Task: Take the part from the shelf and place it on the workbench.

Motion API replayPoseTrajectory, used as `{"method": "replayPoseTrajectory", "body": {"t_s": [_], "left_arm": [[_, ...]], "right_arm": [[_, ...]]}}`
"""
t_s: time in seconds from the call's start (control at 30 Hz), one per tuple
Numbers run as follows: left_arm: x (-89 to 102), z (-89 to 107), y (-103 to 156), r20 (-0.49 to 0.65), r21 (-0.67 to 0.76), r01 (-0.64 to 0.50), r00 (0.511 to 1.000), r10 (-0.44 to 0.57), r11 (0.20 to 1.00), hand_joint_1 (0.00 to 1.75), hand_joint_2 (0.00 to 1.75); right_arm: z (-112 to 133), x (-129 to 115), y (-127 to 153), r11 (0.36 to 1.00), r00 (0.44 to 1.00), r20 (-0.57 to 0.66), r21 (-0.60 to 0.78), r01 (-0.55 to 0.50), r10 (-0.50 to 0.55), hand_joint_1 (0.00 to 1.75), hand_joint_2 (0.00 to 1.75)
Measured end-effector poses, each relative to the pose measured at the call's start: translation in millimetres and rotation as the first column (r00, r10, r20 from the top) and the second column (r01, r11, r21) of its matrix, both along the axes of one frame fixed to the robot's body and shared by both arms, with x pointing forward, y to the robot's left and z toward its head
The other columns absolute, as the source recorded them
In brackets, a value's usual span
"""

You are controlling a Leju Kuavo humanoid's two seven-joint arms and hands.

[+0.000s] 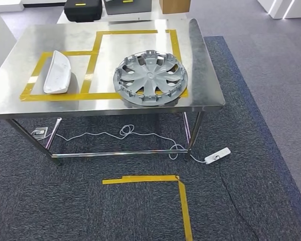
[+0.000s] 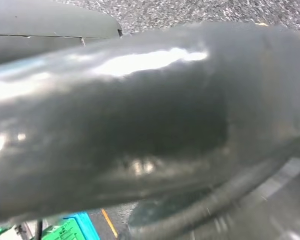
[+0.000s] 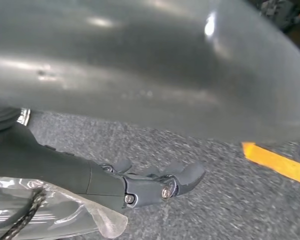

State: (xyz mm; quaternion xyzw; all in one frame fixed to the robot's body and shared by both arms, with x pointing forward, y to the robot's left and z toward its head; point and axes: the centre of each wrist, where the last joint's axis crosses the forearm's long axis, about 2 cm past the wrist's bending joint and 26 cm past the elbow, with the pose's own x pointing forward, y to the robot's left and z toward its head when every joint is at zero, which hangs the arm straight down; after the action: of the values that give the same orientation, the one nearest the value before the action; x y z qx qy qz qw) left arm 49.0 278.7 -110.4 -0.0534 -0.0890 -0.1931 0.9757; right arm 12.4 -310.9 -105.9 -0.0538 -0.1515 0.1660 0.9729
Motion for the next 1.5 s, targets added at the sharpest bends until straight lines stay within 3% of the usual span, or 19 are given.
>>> {"method": "replayPoseTrajectory", "body": {"t_s": [0.23,0.63,1.5], "left_arm": [[1.5,0.3,-1.3,0.009,-0.007,-0.013,1.000,0.013,1.000,0.00,0.00],[-9.8,3.9,-30.3,0.023,-0.024,-0.156,0.987,0.156,0.988,0.00,0.00],[-19.1,9.5,-33.7,0.040,-0.052,-0.210,0.976,0.212,0.976,0.00,0.00]], "right_arm": [[-3.4,-0.7,1.6,1.000,1.000,-0.025,-0.002,-0.008,0.008,0.00,0.00],[-6.5,9.1,-5.5,1.000,1.000,-0.027,0.015,-0.003,0.004,0.00,0.00],[-7.3,8.6,-2.4,0.999,0.998,-0.045,0.024,0.046,-0.045,0.00,0.00]]}}
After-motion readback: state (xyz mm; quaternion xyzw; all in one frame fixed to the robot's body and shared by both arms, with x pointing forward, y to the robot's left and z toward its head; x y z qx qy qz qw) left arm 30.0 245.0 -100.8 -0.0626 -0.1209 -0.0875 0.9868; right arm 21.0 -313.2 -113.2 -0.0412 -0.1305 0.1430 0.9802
